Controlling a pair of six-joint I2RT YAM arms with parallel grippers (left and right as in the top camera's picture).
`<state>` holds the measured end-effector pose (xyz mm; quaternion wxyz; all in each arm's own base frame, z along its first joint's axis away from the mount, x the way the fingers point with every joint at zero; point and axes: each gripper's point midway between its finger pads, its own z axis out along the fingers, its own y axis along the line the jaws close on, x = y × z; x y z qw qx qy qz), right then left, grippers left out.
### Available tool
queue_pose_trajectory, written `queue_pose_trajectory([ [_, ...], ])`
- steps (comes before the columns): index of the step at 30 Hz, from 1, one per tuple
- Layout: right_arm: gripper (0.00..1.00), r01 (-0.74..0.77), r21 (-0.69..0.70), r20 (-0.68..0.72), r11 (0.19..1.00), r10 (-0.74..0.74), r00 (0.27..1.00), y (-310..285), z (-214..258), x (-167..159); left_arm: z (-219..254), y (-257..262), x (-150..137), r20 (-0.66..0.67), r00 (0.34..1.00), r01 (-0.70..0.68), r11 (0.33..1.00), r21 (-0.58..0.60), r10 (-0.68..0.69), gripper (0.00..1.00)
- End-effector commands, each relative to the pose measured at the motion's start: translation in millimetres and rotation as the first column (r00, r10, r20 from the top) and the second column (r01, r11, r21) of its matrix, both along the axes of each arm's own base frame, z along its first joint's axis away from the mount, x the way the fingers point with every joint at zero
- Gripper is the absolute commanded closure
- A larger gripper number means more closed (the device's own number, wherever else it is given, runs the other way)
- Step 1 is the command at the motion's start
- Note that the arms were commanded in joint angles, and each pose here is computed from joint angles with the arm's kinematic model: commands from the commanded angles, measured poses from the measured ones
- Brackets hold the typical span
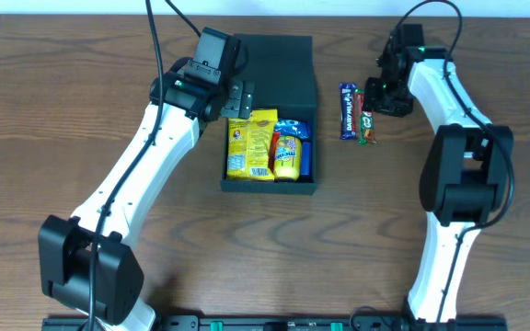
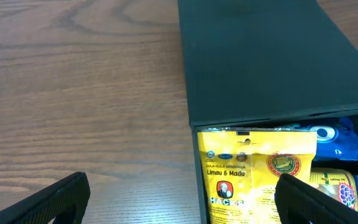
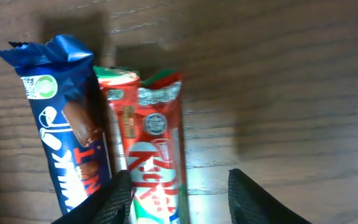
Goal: Pack container
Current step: 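Grasp the red KitKat bar with the right gripper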
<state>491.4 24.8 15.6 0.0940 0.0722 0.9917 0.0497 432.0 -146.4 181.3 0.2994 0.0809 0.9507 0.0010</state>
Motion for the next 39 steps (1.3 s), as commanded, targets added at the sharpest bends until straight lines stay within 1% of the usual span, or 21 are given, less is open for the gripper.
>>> queue_pose_trajectory([
  [1, 0.49, -0.018, -0.043, -0.028, 0.999, 0.017, 0.999, 6.2, -15.5, -3.6, 3.7, 5.7, 4.3, 0.014, 1.0, -0.008, 1.0, 0.022, 0.007, 0.04],
  [7, 0.49, -0.034, -0.05, -0.005, 0.998, 0.034, 0.999, 14.3, -14.7, 1.4, 3.7, 5.8, 4.3, 0.014, 1.0, -0.007, 1.0, 0.023, 0.006, 0.04],
  [15, 0.49, -0.026, -0.072, 0.046, 0.997, 0.029, 0.999, 10.8, -14.3, 14.4, 3.7, 5.7, 4.2, 0.014, 1.0, -0.002, 1.0, 0.026, 0.001, 0.04],
  [19, 0.5, -0.024, -0.072, 0.062, 0.997, 0.029, 0.998, 11.0, -14.3, 18.5, 3.7, 5.7, 4.2, 0.014, 1.0, -0.001, 1.0, 0.027, 0.001, 0.04],
  [24, 0.54, -0.026, -0.073, 0.04, 0.997, 0.029, 0.999, 11.0, -23.1, 15.3, 3.7, 5.8, 4.3, 0.014, 1.0, -0.001, 1.0, 0.027, 0.001, 0.04],
  [35, 0.53, -0.032, -0.073, 0.03, 0.997, 0.034, 0.999, 13.2, -29.3, 14.1, 3.7, 5.7, 4.2, 0.014, 1.0, -0.001, 1.0, 0.027, 0.001, 0.04],
  [36, 0.83, -0.031, -0.074, 0.031, 0.997, 0.034, 0.999, 13.2, -29.2, 14.5, 3.7, 5.7, 4.2, 0.014, 1.0, -0.001, 1.0, 0.027, 0.001, 0.04],
  [37, 0.98, -0.031, -0.074, 0.03, 0.997, 0.033, 0.999, 13.0, -29.3, 14.2, 3.7, 5.7, 4.3, 0.014, 1.0, -0.001, 1.0, 0.026, 0.001, 0.04],
  [39, 0.98, -0.031, -0.074, 0.025, 0.997, 0.033, 0.999, 12.9, -29.6, 12.9, 3.7, 5.7, 4.3, 0.014, 1.0, -0.001, 1.0, 0.026, 0.001, 0.04],
])
